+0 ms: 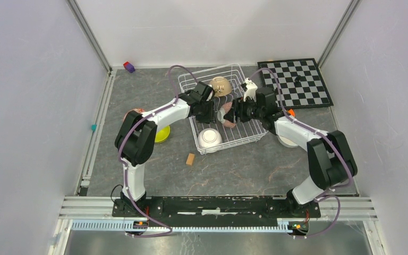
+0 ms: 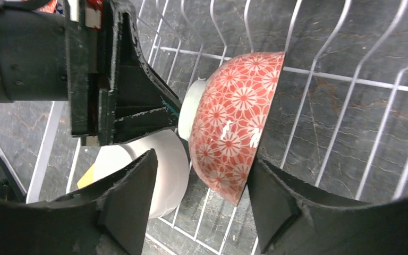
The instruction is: Unload the bowls from the dish rack
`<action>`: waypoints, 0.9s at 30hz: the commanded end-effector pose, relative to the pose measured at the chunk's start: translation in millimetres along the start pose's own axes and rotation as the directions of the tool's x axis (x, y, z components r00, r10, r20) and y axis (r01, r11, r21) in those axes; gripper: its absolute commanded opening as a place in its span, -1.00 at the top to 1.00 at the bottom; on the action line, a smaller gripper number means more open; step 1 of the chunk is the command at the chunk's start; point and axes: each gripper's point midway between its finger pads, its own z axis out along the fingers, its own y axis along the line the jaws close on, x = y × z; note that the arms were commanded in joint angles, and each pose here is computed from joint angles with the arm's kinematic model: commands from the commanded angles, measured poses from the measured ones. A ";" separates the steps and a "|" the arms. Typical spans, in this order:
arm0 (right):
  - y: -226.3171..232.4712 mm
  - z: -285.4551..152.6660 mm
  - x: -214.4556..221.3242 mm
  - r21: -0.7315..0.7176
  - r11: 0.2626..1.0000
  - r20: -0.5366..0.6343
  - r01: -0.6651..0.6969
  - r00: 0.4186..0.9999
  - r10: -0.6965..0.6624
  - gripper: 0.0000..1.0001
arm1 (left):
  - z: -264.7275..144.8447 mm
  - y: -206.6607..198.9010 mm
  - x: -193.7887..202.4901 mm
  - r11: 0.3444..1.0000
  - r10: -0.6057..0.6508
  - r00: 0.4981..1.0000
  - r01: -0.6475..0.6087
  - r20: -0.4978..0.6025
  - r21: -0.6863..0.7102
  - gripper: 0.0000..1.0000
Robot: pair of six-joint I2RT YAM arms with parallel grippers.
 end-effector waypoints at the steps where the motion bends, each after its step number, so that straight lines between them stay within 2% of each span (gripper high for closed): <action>1: 18.1 13.4 -11.8 -0.131 0.991 0.006 0.033 0.999 -0.032 -0.22 | -3.9 -1.9 -4.6 1.000 0.023 1.000 -0.023 0.022 0.002 0.16; 6: 22.1 23.9 -3.9 -0.185 0.983 -0.037 -0.002 0.999 -0.005 0.31 | -12.4 -4.5 -7.7 1.000 0.023 0.999 -0.023 0.037 0.011 0.16; 10: 22.9 24.3 -3.6 -0.200 0.980 -0.027 -0.001 1.000 -0.004 0.64 | -26.0 -3.7 -13.3 1.000 0.006 0.997 -0.006 0.083 0.001 0.16; 13: 29.5 24.3 -5.5 -0.248 0.969 -0.015 -0.010 1.000 0.006 1.00 | -36.6 -5.1 -15.6 1.000 -0.021 0.992 0.019 0.126 0.020 0.11; 22: 49.6 12.6 -20.0 -0.329 0.944 0.037 0.029 0.999 -0.018 1.00 | -80.2 -12.0 -29.8 0.998 -0.034 0.970 0.020 0.239 0.060 -0.08; 27: 70.2 -2.4 -29.8 -0.339 0.931 0.080 0.139 0.990 -0.118 1.00 | -107.1 -9.6 -35.1 0.998 -0.054 0.951 0.038 0.304 0.059 -0.33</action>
